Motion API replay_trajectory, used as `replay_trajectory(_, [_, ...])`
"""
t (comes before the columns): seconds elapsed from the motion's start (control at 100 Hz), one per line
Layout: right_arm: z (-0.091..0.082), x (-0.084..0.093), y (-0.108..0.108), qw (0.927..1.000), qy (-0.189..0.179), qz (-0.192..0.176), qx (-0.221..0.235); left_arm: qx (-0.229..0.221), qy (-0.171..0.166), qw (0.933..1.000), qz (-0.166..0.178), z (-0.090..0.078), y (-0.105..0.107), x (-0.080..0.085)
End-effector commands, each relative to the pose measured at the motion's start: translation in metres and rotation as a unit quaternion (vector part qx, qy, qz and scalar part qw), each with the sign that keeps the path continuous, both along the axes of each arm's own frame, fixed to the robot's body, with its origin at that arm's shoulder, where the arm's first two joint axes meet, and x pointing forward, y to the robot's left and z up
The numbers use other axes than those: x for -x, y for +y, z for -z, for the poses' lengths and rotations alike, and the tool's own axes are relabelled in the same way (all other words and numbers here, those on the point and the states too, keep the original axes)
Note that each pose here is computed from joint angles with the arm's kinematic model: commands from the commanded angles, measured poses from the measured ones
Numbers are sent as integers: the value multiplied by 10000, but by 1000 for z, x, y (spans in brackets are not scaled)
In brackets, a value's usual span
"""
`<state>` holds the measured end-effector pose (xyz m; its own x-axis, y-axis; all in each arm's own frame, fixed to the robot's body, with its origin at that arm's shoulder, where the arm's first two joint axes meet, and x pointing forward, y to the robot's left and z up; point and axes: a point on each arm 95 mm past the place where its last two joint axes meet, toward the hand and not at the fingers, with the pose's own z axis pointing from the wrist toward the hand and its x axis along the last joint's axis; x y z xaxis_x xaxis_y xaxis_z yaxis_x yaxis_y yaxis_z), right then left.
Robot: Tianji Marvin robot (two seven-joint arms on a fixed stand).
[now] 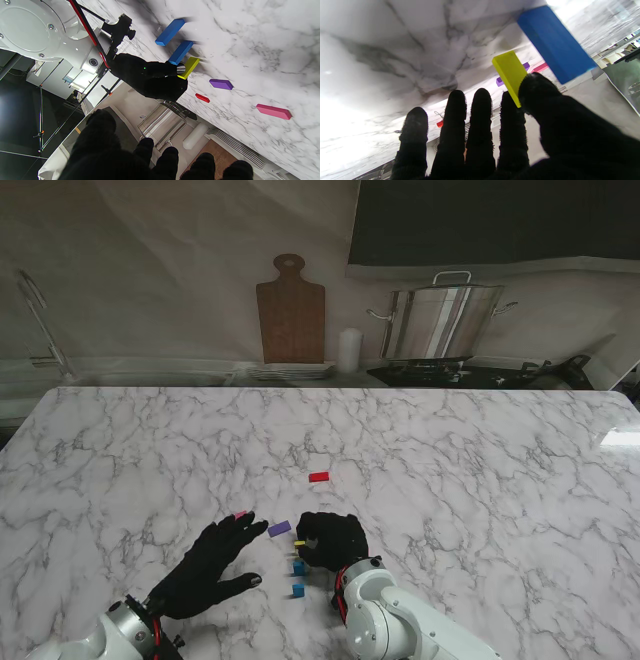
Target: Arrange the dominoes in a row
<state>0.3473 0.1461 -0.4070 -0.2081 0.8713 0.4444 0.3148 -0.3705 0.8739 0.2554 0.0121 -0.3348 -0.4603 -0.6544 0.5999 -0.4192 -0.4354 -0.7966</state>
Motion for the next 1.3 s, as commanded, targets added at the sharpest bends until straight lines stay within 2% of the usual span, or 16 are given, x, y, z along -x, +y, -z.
replay_trajectory(0.0, [3,3,-1,10000,55,-19,31,-23,60,10000,59,1,-2,2])
replay_trajectory(0.69, [0,5,-11,9999,75,-65,94,-39,51,10000,59,1,-1,2])
replay_trajectory(1.1, [-15,8,-24,9999,-72,-29,80,-50,67,9999,65,2,-1,2])
replay_trajectory(1.29, [-30,14,-36,9996,-265,66,-8,-41,75,9999,55,2,-2,2])
